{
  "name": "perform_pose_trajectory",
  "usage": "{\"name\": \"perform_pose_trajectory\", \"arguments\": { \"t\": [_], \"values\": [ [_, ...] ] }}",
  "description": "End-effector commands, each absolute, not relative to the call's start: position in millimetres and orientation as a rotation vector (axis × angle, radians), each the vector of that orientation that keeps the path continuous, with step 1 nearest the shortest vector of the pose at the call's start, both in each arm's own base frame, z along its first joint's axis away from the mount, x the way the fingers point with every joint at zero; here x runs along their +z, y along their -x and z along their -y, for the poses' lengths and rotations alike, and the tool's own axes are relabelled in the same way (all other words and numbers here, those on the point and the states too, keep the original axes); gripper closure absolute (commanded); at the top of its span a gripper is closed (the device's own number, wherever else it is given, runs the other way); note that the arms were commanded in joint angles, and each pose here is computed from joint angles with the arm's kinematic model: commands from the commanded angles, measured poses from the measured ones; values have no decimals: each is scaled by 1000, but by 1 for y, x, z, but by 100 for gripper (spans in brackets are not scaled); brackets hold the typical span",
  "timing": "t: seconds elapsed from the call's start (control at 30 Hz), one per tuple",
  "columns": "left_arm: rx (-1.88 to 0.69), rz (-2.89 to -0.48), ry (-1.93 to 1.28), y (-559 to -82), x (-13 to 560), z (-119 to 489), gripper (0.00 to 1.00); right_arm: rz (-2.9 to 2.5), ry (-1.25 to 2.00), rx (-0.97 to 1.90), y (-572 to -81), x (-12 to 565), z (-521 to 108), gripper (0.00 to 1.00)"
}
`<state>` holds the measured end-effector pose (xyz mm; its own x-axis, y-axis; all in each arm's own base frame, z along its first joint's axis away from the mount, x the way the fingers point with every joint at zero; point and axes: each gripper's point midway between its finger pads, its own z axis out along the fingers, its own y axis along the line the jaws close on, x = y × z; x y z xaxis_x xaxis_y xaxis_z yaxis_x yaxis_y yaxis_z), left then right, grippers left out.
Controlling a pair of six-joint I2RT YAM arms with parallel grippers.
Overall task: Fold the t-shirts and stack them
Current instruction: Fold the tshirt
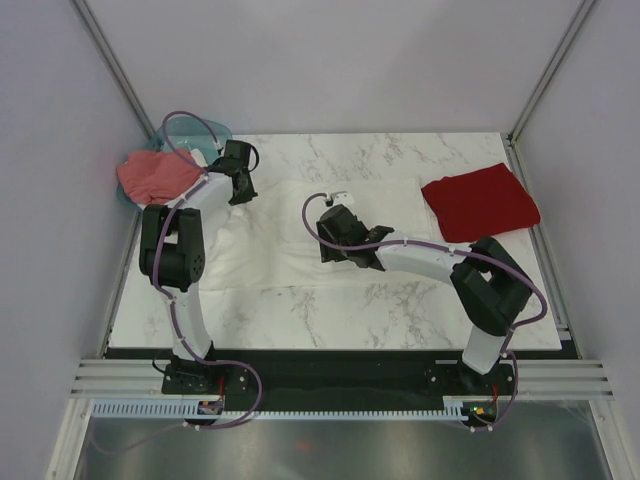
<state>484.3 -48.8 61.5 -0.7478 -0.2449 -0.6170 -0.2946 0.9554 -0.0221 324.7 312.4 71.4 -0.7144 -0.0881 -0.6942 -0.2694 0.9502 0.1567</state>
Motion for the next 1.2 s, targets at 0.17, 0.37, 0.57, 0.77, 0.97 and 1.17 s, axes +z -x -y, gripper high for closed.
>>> {"name": "perform_pose_trajectory", "arguments": {
  "t": [0.17,0.37,0.57,0.77,0.97,1.17],
  "values": [
    [135,-2391,468,-497,74,33,98,-2496,183,178,-317,13,-278,46],
    [222,-2363,515,-490,87,15,98,-2565,-10,201,-311,-12,-229,52],
    [422,-2233,591,-481,123,-18,98,-2568,-142,219,-314,-19,-198,53],
    [494,-2252,552,-496,114,-23,98,-2528,-198,207,-316,-12,-188,53],
    [560,-2255,577,-499,104,-38,69,-2467,-261,198,-320,0,-175,54],
    [628,-2133,711,-476,138,-67,41,-2482,-233,256,-320,-1,-185,50]
  ]
}}
